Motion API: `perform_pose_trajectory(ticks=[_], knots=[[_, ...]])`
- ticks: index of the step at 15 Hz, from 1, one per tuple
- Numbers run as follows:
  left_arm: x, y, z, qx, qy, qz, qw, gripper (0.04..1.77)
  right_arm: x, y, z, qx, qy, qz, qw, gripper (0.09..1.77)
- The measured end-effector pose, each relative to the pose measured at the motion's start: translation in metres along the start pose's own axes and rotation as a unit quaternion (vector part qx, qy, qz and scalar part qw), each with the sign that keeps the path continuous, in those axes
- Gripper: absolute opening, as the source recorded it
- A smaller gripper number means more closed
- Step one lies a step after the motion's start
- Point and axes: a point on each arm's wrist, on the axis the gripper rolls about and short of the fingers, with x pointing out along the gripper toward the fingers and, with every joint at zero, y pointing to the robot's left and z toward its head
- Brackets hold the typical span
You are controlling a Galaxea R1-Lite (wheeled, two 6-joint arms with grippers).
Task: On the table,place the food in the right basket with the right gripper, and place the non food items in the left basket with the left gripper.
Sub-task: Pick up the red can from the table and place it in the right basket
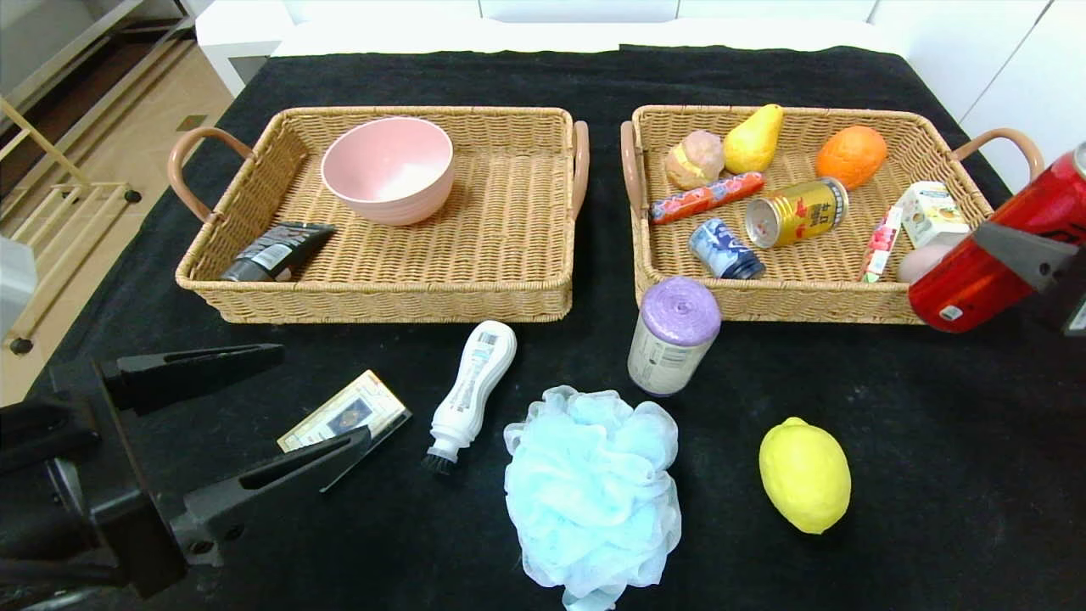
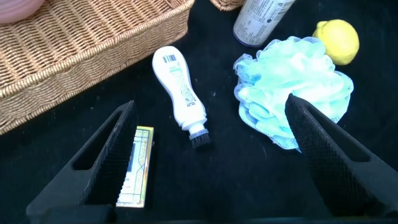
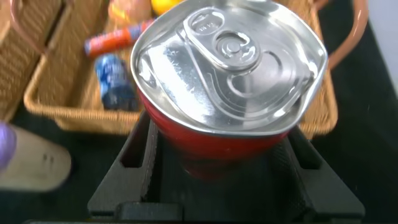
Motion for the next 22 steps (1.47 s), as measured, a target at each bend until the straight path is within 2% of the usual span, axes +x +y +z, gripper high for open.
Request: perform_pose_trajectory(ticks=[4,7,13,20,22], knots=[[0.0,0.0,0.0,0.0,0.0,0.0,1.0,1.72,0.04,-0.007,0.034,0.0,-0.029,-0.012,1.0,1.01],[0.0,0.0,0.0,0.0,0.0,0.0,1.0,1.72,0.075,-0.019,0.043,0.001,-0.037,-0.032,0.999,1.01],[0.0,0.0,0.0,0.001,0.0,0.0,1.0,1.72,0.129,-0.027,0.018,0.005,-0.011,-0.049,0.999,1.01],[0.0,0.0,0.0,0.001,0.001,0.0,1.0,1.72,0.15,-0.025,0.005,0.012,-0.01,-0.046,0.999,1.01],[0.0,0.0,0.0,0.001,0.0,0.0,1.0,1.72,0.151,-0.025,0.004,0.011,-0.01,-0.046,0.999,1.16]])
